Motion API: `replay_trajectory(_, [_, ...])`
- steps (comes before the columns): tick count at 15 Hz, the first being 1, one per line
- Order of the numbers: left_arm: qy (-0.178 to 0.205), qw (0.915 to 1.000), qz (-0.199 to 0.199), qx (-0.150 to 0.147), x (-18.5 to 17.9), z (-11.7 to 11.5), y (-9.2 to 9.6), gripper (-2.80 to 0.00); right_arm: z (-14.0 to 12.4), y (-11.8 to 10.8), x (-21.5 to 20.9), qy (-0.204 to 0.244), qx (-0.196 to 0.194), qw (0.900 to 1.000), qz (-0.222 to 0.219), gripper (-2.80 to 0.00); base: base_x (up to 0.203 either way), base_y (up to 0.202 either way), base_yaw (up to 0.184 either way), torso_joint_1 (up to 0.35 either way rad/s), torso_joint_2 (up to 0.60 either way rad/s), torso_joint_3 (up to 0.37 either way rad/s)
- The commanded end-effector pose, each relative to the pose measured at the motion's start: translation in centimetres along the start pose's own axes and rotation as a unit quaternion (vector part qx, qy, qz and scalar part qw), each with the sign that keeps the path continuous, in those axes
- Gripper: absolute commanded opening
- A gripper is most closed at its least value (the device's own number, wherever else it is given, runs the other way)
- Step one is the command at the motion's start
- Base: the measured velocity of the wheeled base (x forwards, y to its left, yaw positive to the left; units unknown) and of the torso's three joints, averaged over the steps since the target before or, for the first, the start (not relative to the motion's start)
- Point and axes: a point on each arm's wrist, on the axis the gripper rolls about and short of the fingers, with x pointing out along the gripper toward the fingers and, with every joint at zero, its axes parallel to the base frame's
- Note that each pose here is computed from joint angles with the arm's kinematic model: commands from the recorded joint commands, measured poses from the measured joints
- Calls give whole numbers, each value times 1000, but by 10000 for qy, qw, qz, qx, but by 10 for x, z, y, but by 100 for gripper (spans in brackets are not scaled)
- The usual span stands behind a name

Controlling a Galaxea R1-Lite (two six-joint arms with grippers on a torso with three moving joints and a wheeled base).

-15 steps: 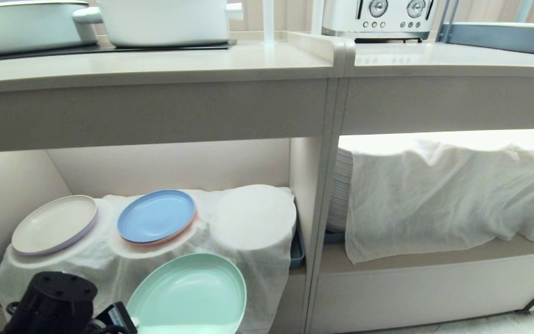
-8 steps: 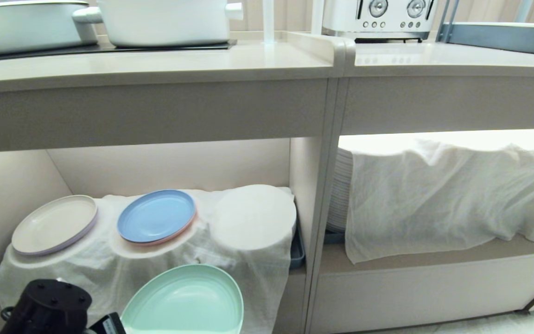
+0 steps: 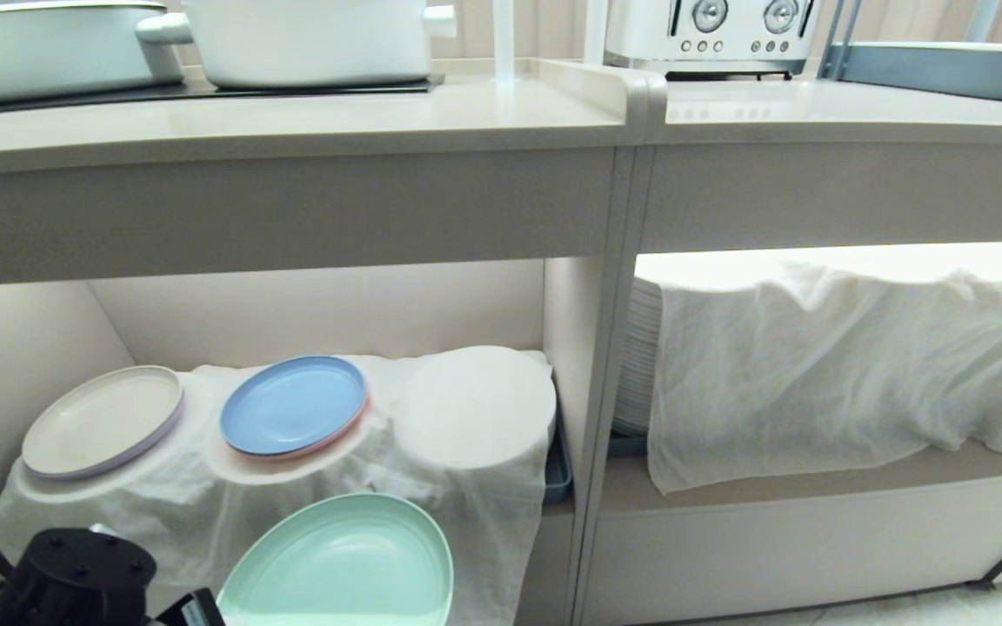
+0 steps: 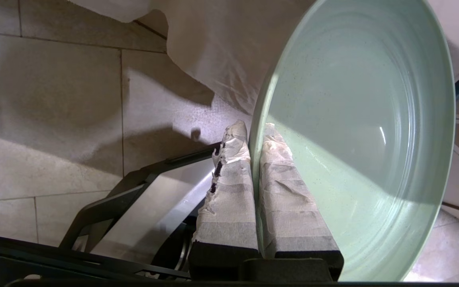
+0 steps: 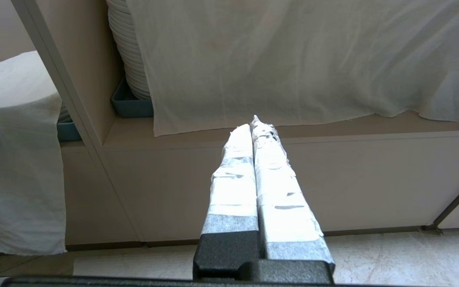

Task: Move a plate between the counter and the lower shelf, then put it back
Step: Put the plate

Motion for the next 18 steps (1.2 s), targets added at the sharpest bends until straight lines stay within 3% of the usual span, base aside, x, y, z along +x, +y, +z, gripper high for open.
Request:
replay_trajectory(1, [-37,10000,-24,-45,0,1,-1,-280,0,0,0,0,0,10000,0,-280,0,0,0,0,0,0])
replay_trajectory(18, [-16,9995,-311,-52,-5,2,-5,-280,0,0,0,0,0,10000,0,-280,0,0,0,0,0,0])
